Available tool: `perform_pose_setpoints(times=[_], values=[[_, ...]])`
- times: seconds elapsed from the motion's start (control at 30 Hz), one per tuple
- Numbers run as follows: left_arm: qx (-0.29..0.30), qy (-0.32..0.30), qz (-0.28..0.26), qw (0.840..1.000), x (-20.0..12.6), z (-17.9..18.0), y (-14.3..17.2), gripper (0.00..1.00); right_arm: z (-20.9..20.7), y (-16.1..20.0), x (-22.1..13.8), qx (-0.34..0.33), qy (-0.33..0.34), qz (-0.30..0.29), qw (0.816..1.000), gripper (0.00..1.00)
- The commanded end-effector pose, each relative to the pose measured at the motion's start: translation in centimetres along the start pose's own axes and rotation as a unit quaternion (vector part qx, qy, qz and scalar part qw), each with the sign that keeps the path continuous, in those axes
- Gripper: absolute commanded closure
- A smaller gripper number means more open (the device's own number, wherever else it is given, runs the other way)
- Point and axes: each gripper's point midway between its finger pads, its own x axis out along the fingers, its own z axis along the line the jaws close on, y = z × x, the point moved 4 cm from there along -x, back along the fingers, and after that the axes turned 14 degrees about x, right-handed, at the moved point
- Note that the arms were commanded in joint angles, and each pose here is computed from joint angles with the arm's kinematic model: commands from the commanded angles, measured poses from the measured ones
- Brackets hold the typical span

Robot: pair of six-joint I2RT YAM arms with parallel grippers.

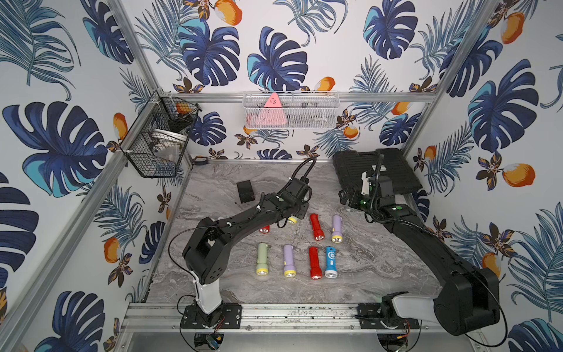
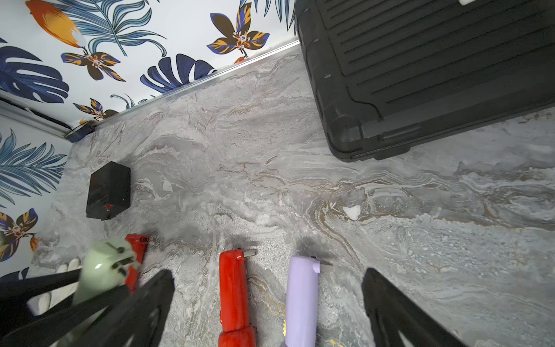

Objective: Close the plug at the bottom of the flashlight
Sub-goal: Pick up the flashlight from the center of the board, then close the plug of the flashlight.

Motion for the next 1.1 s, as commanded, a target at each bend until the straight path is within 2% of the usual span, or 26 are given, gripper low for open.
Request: perform_pose_setpoints(times=[0.0, 0.03, 0.13, 0.27, 0.4, 0.47, 0.53, 0.67, 0.77, 0.9, 1.07], values=[[0.035, 0.035, -0.107, 0.993, -2.5, -0.5, -3.4, 1.0, -0.3, -0.9, 0.0, 0.002, 0.017, -0.016, 1.0, 0.0], [0.05, 0.04, -0.133, 0.989, -3.3, -0.7, -3.9, 1.0, -0.2, -1.1, -0.1, 0.003, 0.016, -0.02, 1.0, 0.0], [0.04, 0.044, -0.211, 0.976, -6.0, -0.5, -5.1, 1.0, 0.2, -1.8, -0.2, -0.001, 0.006, -0.039, 0.999, 0.0], [0.059, 0.077, -0.292, 0.951, -8.8, -1.0, -5.9, 1.0, 1.5, -2.5, -1.0, -0.011, -0.028, -0.045, 0.999, 0.0], [0.063, 0.088, -0.342, 0.934, -10.4, -1.1, -5.6, 1.0, 4.2, -2.3, -2.4, -0.041, -0.104, -0.012, 0.994, 0.0], [0.073, 0.103, -0.374, 0.919, -11.0, -1.3, -4.8, 1.0, 5.2, -2.1, -3.0, -0.047, -0.141, -0.002, 0.989, 0.0], [0.079, 0.115, -0.423, 0.896, -11.9, -1.4, -3.8, 1.0, 6.2, -1.9, -3.7, -0.054, -0.174, 0.01, 0.983, 0.0], [0.079, 0.144, -0.539, 0.826, -13.9, -0.9, -0.9, 1.0, 8.2, -1.1, -5.1, -0.072, -0.236, 0.05, 0.968, 0.0], [0.059, 0.195, -0.587, 0.784, -14.8, -0.1, 1.0, 1.0, 9.5, 0.0, -6.2, -0.09, -0.283, 0.083, 0.951, 0.0], [0.073, 0.241, -0.572, 0.78, -14.7, -1.2, 2.0, 1.0, 11.6, 2.5, -8.0, -0.137, -0.323, 0.109, 0.93, 0.01], [0.093, 0.28, -0.571, 0.766, -16.1, -2.1, 2.5, 1.0, 13.1, 4.7, -9.7, -0.176, -0.369, 0.139, 0.902, 0.02]])
